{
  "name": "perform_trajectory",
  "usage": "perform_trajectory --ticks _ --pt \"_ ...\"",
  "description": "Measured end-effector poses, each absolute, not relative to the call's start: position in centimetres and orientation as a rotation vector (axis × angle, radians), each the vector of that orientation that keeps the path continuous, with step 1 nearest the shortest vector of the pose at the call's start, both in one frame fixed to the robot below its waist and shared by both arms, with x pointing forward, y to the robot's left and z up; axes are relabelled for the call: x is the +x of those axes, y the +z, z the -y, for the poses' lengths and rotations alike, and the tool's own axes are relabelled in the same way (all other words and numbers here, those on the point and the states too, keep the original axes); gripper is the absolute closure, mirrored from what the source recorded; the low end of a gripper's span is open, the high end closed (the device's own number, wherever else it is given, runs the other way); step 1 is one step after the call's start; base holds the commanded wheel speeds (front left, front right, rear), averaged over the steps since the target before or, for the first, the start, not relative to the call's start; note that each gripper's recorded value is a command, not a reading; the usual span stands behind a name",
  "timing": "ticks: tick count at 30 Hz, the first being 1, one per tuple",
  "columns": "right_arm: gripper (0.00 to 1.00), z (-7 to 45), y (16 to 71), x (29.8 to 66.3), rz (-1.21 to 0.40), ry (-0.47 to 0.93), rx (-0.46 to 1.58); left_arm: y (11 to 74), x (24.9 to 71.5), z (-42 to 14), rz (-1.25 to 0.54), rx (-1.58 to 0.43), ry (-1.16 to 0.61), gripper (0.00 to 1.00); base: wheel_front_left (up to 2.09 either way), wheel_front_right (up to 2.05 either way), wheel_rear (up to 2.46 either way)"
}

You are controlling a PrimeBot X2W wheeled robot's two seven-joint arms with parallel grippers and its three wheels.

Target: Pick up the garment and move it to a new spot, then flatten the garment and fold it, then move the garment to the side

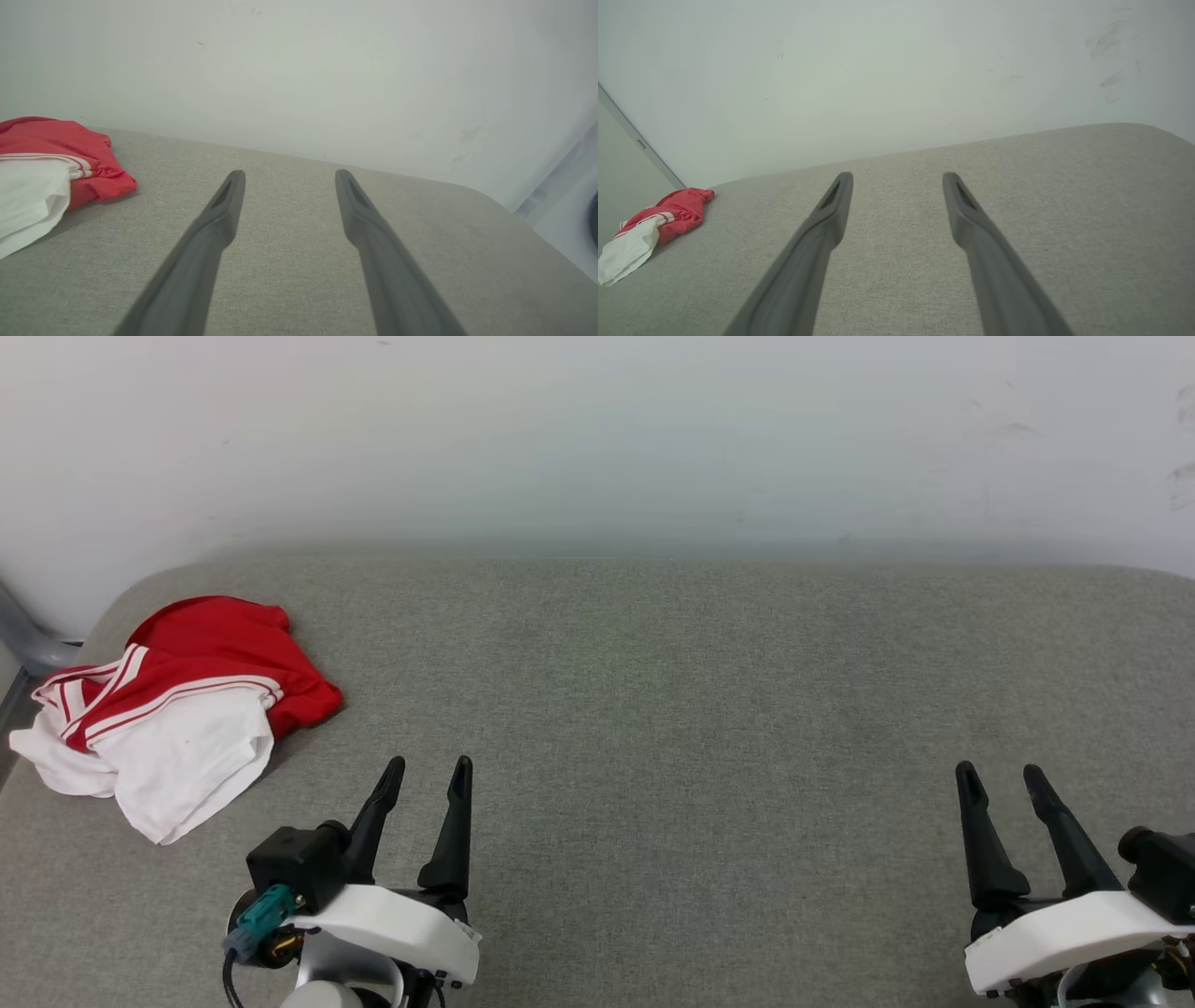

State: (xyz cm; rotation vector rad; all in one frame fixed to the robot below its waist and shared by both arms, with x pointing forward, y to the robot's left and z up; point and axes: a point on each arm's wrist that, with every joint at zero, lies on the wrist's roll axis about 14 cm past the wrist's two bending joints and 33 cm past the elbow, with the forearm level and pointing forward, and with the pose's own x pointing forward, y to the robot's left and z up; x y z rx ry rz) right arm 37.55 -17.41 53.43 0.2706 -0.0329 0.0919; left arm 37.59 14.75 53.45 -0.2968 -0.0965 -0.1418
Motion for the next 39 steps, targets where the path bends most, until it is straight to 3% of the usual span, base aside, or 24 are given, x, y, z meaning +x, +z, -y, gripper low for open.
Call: perform_trajectory --ticks 39 --pt "0.00 16.89 53.37 37.40 0.036 0.109 0.054 52.98 36.80 -15.20 0.135 -0.051 -0.132 0.00 0.00 0.00 0.00"
